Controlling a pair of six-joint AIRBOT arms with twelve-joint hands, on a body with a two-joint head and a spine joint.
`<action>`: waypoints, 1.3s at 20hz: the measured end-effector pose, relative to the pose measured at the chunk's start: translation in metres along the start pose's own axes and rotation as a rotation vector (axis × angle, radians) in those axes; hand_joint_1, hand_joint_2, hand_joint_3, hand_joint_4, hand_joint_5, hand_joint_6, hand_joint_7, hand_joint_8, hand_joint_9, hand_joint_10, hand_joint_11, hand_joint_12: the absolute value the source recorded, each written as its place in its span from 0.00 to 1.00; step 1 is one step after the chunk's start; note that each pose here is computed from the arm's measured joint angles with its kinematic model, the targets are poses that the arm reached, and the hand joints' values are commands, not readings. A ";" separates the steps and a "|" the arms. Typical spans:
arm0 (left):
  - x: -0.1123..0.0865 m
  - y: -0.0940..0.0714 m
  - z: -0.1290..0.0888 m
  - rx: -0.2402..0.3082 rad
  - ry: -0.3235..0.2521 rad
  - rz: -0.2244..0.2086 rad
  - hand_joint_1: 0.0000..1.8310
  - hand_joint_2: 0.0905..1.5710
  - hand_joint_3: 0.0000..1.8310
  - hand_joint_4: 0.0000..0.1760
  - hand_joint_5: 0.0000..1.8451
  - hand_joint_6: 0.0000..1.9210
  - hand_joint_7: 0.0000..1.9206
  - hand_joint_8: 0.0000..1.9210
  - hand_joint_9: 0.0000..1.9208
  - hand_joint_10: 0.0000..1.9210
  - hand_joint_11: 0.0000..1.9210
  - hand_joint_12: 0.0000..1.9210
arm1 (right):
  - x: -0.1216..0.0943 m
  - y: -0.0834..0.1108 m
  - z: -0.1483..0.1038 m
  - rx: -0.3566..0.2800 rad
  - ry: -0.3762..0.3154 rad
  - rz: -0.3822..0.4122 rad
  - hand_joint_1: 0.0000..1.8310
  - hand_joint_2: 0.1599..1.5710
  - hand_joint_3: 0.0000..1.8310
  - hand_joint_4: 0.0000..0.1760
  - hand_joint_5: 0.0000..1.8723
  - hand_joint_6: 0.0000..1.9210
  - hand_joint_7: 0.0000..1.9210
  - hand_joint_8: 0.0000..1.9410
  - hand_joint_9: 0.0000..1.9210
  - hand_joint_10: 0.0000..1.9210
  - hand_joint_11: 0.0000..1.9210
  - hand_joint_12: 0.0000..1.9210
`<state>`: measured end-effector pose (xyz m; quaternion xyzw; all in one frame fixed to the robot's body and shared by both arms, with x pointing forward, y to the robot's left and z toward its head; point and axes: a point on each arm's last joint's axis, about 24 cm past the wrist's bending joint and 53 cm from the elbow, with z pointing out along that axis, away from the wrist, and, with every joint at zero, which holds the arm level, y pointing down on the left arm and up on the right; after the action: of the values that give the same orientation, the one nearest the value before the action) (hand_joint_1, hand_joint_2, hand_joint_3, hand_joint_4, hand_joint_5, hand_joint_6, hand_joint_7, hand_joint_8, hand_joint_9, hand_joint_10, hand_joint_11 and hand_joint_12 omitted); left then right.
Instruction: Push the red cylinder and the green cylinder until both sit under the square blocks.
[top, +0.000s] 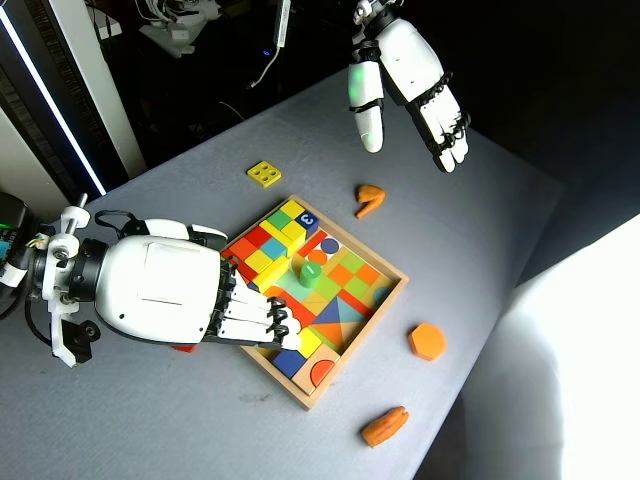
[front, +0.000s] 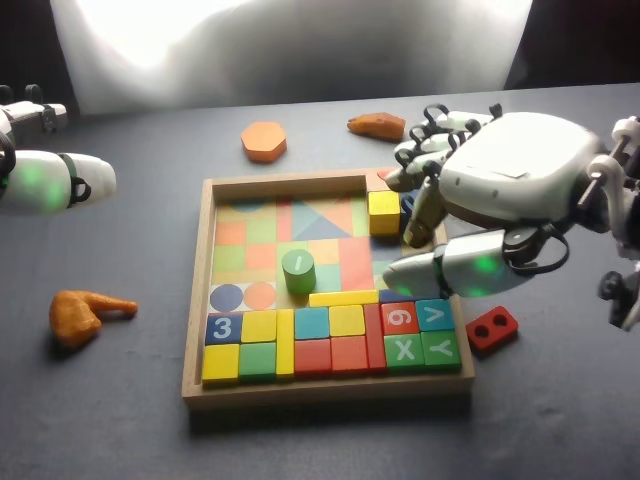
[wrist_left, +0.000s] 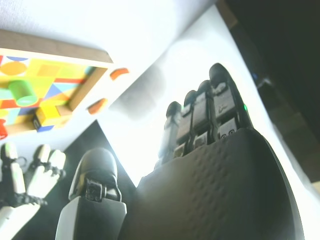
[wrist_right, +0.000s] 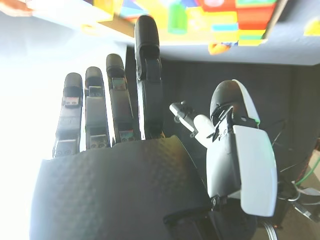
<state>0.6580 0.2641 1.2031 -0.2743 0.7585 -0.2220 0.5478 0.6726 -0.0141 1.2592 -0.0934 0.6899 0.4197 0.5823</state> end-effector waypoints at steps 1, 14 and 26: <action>0.000 0.000 0.000 0.001 0.001 0.000 0.00 0.82 0.00 0.23 0.01 0.00 0.00 0.00 0.01 0.00 0.00 0.10 | 0.001 0.006 0.007 -0.013 -0.001 0.000 0.01 0.71 0.00 0.00 0.51 0.00 0.19 0.00 0.11 0.00 0.00 0.15; 0.002 -0.002 0.002 0.003 0.004 -0.001 0.00 0.82 0.00 0.19 0.02 0.00 0.01 0.00 0.02 0.00 0.00 0.17 | 0.014 0.066 0.072 -0.114 0.035 0.057 0.00 0.71 0.00 0.00 0.50 0.00 0.17 0.00 0.08 0.00 0.00 0.06; 0.002 -0.002 0.002 0.002 0.004 -0.001 0.00 0.81 0.00 0.21 0.03 0.01 0.03 0.00 0.03 0.00 0.00 0.22 | 0.015 0.060 0.082 -0.092 0.039 0.106 0.00 0.71 0.00 0.00 0.50 0.00 0.18 0.00 0.09 0.00 0.00 0.11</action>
<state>0.6597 0.2617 1.2022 -0.2735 0.7592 -0.2237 0.5465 0.6903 0.0851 1.2767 -0.0918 0.6850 0.4793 0.5409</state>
